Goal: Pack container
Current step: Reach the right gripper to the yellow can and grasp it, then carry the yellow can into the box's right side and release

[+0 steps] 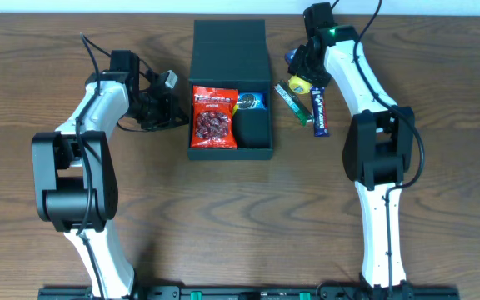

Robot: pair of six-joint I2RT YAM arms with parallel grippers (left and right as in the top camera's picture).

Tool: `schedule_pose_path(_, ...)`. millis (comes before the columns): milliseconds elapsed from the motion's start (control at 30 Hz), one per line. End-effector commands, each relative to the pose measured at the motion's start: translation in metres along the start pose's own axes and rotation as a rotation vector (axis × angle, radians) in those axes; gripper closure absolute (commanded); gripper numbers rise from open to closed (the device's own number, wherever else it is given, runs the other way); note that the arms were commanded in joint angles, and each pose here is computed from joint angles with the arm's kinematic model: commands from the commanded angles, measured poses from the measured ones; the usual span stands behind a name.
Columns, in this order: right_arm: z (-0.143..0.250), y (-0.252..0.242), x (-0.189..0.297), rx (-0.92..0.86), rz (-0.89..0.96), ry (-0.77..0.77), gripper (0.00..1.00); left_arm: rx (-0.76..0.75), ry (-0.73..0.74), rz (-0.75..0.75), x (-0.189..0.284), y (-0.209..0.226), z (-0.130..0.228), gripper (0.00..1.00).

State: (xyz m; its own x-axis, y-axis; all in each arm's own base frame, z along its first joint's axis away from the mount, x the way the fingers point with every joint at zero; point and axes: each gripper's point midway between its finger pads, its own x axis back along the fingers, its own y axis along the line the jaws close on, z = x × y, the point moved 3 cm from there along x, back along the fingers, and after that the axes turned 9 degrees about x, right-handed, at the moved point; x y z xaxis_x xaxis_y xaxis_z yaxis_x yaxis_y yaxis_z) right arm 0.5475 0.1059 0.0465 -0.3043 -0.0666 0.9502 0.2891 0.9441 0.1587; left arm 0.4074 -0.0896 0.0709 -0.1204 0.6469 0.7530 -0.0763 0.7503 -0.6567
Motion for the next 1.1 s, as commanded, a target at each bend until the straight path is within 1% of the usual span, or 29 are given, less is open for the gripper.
schedule_pose_path(0,0.002,-0.006,-0.007,0.038,0.023,0.015,0.69,0.012,0.019,0.013,-0.004,0.000,0.004,0.94)
schedule_pose_path(33,0.001,-0.007,-0.005,0.049,0.024,0.017,0.69,0.013,0.019,0.013,-0.004,0.000,0.004,0.94)
schedule_pose_path(133,-0.004,-0.010,0.013,0.088,0.029,0.022,0.78,0.013,0.019,0.013,-0.004,0.000,0.004,0.94)
schedule_pose_path(267,-0.017,-0.008,0.052,0.157,0.019,-0.007,0.79,0.016,0.019,0.013,-0.004,0.000,0.004,0.94)
schedule_pose_path(367,-0.028,-0.001,0.093,0.222,0.000,-0.053,0.80,0.015,0.019,0.013,-0.004,0.000,0.004,0.94)
schedule_pose_path(500,-0.029,0.011,0.146,0.280,-0.030,-0.106,0.80,0.015,0.019,0.013,-0.004,0.000,0.004,0.94)
schedule_pose_path(633,-0.011,0.031,0.186,0.407,-0.066,-0.120,0.78,0.015,0.018,0.013,-0.004,0.000,0.004,0.94)
schedule_pose_path(767,0.006,0.042,0.221,0.434,-0.119,-0.124,0.79,0.015,0.018,0.013,-0.004,0.000,0.004,0.94)
schedule_pose_path(800,0.008,0.041,0.229,0.433,-0.124,-0.128,0.81,0.014,0.018,0.013,-0.004,0.000,0.004,0.94)
schedule_pose_path(867,0.016,0.036,0.241,0.433,-0.125,-0.122,0.81,0.014,0.018,0.013,-0.004,0.000,0.004,0.94)
schedule_pose_path(967,0.032,0.022,0.247,0.420,-0.109,-0.084,0.81,0.014,0.017,0.013,-0.004,0.000,0.004,0.94)
schedule_pose_path(1067,0.052,0.010,0.237,0.419,-0.097,-0.046,0.81,0.009,0.012,0.014,-0.004,0.000,0.002,0.94)
